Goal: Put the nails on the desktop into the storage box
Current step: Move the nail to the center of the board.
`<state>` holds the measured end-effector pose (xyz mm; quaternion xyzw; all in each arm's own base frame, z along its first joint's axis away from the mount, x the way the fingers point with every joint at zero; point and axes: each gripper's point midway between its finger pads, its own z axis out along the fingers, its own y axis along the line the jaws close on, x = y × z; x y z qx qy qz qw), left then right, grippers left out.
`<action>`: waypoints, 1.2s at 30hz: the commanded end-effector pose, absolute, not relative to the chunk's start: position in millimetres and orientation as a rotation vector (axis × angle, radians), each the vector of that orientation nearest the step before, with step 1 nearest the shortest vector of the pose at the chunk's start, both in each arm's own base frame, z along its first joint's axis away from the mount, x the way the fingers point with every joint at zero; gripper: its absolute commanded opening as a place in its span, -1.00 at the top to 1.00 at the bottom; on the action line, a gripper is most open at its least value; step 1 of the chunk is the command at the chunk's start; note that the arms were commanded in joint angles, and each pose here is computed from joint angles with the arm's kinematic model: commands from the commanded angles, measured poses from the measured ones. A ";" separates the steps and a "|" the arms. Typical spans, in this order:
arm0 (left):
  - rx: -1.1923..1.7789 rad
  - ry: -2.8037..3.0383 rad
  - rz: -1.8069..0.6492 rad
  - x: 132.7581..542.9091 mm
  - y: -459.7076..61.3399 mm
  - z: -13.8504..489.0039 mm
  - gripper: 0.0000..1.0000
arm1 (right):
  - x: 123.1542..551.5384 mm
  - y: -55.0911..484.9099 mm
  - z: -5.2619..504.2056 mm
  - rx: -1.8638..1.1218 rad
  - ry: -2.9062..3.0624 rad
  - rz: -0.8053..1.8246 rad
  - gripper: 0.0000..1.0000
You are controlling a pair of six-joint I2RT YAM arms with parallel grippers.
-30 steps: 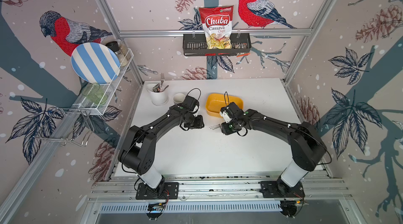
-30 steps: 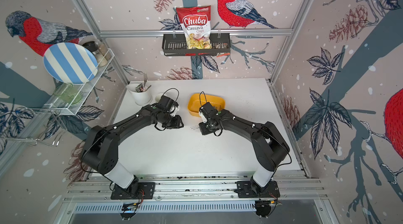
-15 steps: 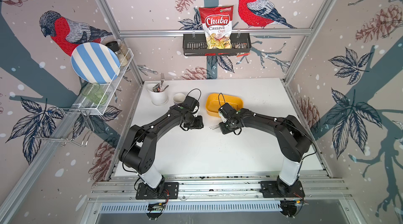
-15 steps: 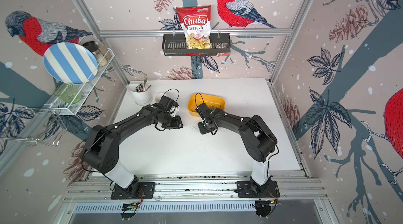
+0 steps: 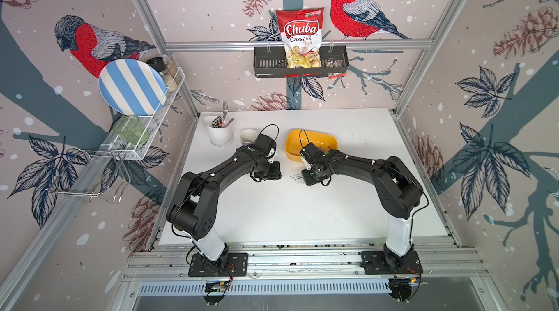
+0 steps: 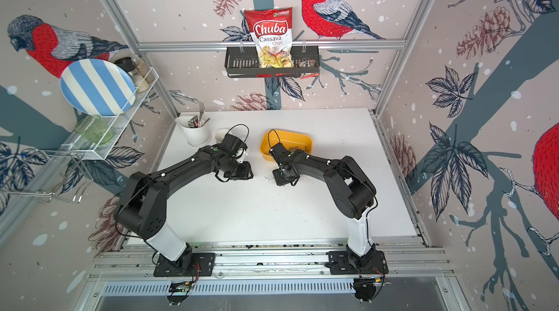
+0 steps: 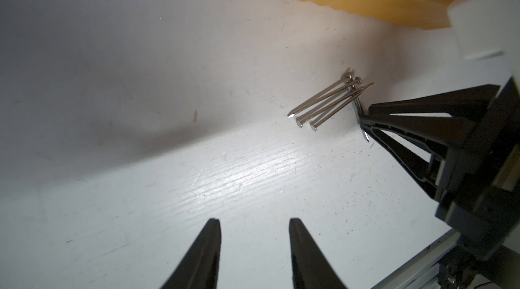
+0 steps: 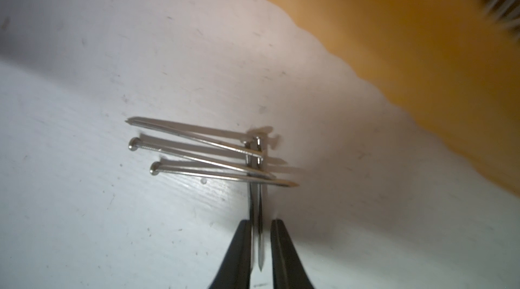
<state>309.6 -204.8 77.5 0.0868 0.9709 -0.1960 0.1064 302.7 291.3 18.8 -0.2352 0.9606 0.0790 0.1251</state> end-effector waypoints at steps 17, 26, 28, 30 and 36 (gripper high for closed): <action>0.275 2.899 -0.572 313.5 -205.6 65.8 0.16 | 258.4 253.8 3.6 -0.697 2.909 0.220 0.73; 0.262 2.897 -0.611 316.7 -211.5 64.8 0.17 | 237.0 226.4 5.1 -0.603 2.950 0.223 0.75; 0.258 2.897 -0.617 317.0 -212.2 64.5 0.17 | 227.9 222.5 4.7 -0.595 2.967 0.237 0.76; 0.251 2.900 -0.617 316.5 -211.9 63.4 0.17 | 219.9 220.7 5.8 -0.590 2.978 0.253 0.77; 0.229 2.906 -0.628 313.9 -211.8 60.2 0.17 | 203.3 232.2 16.4 -0.697 2.942 0.306 0.72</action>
